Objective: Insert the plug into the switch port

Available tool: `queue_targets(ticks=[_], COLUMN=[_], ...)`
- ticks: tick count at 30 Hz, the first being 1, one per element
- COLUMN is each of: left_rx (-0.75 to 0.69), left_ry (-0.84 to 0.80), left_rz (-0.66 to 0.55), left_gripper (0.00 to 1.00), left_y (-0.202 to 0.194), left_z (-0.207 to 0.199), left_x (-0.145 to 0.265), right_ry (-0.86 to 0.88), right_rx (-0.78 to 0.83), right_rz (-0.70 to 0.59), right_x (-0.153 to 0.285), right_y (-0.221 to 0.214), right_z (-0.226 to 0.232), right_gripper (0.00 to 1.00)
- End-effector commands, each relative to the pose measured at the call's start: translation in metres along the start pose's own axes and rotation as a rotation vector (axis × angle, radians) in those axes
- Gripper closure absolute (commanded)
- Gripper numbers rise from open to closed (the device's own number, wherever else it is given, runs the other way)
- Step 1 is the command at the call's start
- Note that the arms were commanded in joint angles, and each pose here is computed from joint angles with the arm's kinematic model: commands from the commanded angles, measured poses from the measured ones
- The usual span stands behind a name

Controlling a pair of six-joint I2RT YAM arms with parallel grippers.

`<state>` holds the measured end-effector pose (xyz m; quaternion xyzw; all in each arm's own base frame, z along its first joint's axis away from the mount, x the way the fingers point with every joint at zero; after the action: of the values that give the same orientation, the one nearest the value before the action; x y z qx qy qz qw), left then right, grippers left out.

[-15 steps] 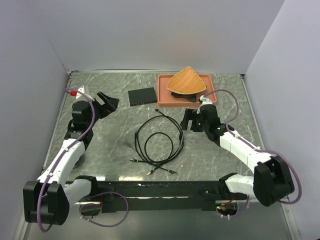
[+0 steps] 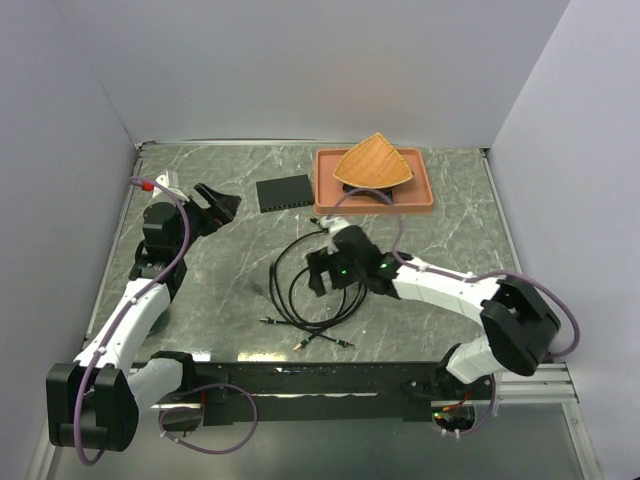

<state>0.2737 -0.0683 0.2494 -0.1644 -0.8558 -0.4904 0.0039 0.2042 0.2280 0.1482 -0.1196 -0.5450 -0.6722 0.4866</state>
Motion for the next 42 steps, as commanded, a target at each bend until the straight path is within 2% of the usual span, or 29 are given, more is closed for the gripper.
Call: queue_targets(ticks=[1, 4, 8, 17, 20, 33, 36, 37, 38, 41, 42], left_rx=[0.012, 0.014, 0.011, -0.009, -0.016, -0.011, -0.015, -0.017, -0.019, -0.027, -0.028], left_ry=[-0.006, 0.01, 0.04, 0.07, 0.071, 0.063, 0.078, 0.085, 0.089, 0.095, 0.098], left_rz=[-0.02, -0.006, 0.007, -0.008, -0.016, 0.004, 0.01, 0.006, 0.008, -0.004, -0.004], left_gripper=[0.04, 0.04, 0.04, 0.04, 0.04, 0.04, 0.04, 0.04, 0.04, 0.04, 0.04], left_y=[0.007, 0.006, 0.006, 0.009, 0.01, 0.007, 0.006, 0.007, 0.007, 0.008, 0.008], left_z=[-0.004, -0.002, 0.001, 0.002, 0.002, 0.003, 0.004, 0.005, 0.005, 0.005, 0.005], left_x=[-0.003, -0.004, -0.005, -0.001, 0.0, -0.005, -0.005, -0.004, -0.004, -0.002, -0.002], right_ry=[0.07, 0.122, 0.183, 0.134, 0.155, 0.215, 0.188, 0.173, 0.162, 0.082, 0.053], right_rx=[0.108, 0.115, 0.135, 0.14, 0.135, 0.13, 0.132, 0.131, 0.131, 0.143, 0.154], right_rz=[0.026, 0.063, 0.093, 0.204, 0.237, 0.354, 0.362, 0.361, 0.354, 0.263, 0.19], right_x=[-0.012, -0.023, -0.034, -0.06, -0.065, -0.08, -0.086, -0.085, -0.084, -0.074, -0.062], right_y=[-0.001, -0.006, -0.003, -0.014, -0.02, -0.042, -0.045, -0.044, -0.044, -0.032, -0.018], right_z=[0.038, 0.053, 0.071, 0.072, 0.071, 0.082, 0.081, 0.08, 0.078, 0.071, 0.07], right_gripper=[0.01, 0.05, 0.17, 0.41, 0.47, 0.55, 0.77, 0.95, 1.0, 1.0, 1.0])
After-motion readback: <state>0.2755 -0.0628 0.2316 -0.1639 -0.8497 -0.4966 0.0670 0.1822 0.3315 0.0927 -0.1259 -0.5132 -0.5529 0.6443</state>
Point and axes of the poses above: each gripper's point midway between its finger pads, its own x axis back along the fingers, its own z axis along the line the jaws close on, y = z × x, the point moved 9 cm from there along x, back along the fingers, and after that the axes turned 10 degrees about -x, right-handed, at the moved point
